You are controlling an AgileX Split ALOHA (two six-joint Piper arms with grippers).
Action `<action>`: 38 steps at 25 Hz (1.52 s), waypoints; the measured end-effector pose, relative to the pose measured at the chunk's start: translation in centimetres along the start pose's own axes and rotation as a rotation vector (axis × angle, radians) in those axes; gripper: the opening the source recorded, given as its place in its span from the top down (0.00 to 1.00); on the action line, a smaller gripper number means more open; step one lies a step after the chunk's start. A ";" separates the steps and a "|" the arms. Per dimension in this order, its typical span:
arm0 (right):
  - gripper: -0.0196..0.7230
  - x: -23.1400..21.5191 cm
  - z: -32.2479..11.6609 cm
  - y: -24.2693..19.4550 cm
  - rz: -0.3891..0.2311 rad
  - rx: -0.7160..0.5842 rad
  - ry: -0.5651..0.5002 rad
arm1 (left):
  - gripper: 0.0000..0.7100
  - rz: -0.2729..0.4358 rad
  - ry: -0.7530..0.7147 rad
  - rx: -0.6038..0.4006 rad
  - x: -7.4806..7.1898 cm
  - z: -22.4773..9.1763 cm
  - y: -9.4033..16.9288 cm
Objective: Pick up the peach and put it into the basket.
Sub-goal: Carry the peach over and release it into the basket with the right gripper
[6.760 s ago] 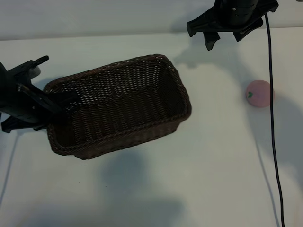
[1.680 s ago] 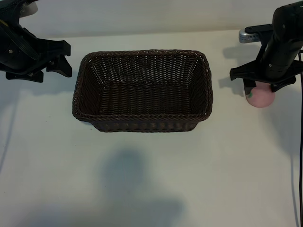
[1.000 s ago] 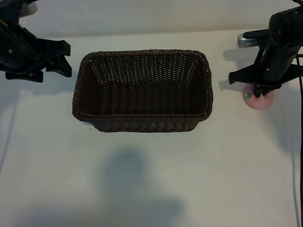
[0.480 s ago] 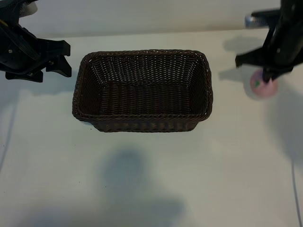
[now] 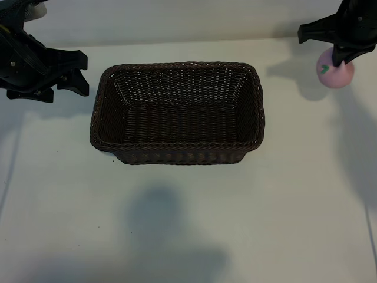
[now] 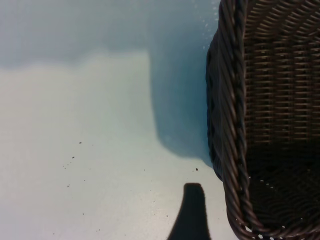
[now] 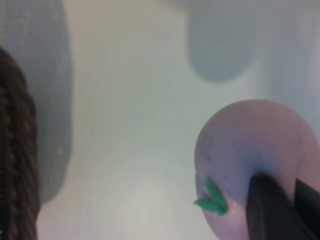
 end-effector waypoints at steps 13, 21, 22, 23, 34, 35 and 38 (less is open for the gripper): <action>0.92 8.4 -4.3 0.6 0.132 -0.003 0.192 | 0.17 0.000 -0.002 0.000 0.0 0.0 0.0; 0.92 13.2 -7.2 1.2 0.216 -0.048 0.308 | 0.17 0.000 -0.002 0.001 0.0 0.0 0.0; 0.92 13.6 -7.4 1.2 0.223 -0.052 0.316 | 0.17 0.000 -0.002 0.001 0.0 0.0 0.0; 0.92 13.9 -7.6 1.0 0.227 -0.054 0.323 | 0.17 0.000 -0.002 0.001 0.0 0.0 0.0; 0.92 15.9 -8.6 -4.1 0.218 -0.016 0.366 | 0.17 0.000 -0.002 0.001 0.0 0.0 0.0; 0.92 15.9 -8.7 -4.7 0.214 -0.006 0.367 | 0.17 0.000 -0.002 0.001 0.0 0.0 0.0; 0.91 16.0 -9.1 -6.4 0.201 0.029 0.368 | 0.17 0.000 -0.002 0.001 0.0 0.0 0.0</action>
Point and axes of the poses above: a point on each arm's last joint axis where the gripper is mounted, y pointing back along that axis away from the gripper, x along the wrist's bending axis when the last joint is at zero, z = x × y, the point moved 3 cm from there along -y, pointing out along that axis toward the gripper, and after that the axes turned 14 degrees about -y, right-handed, at the moved point
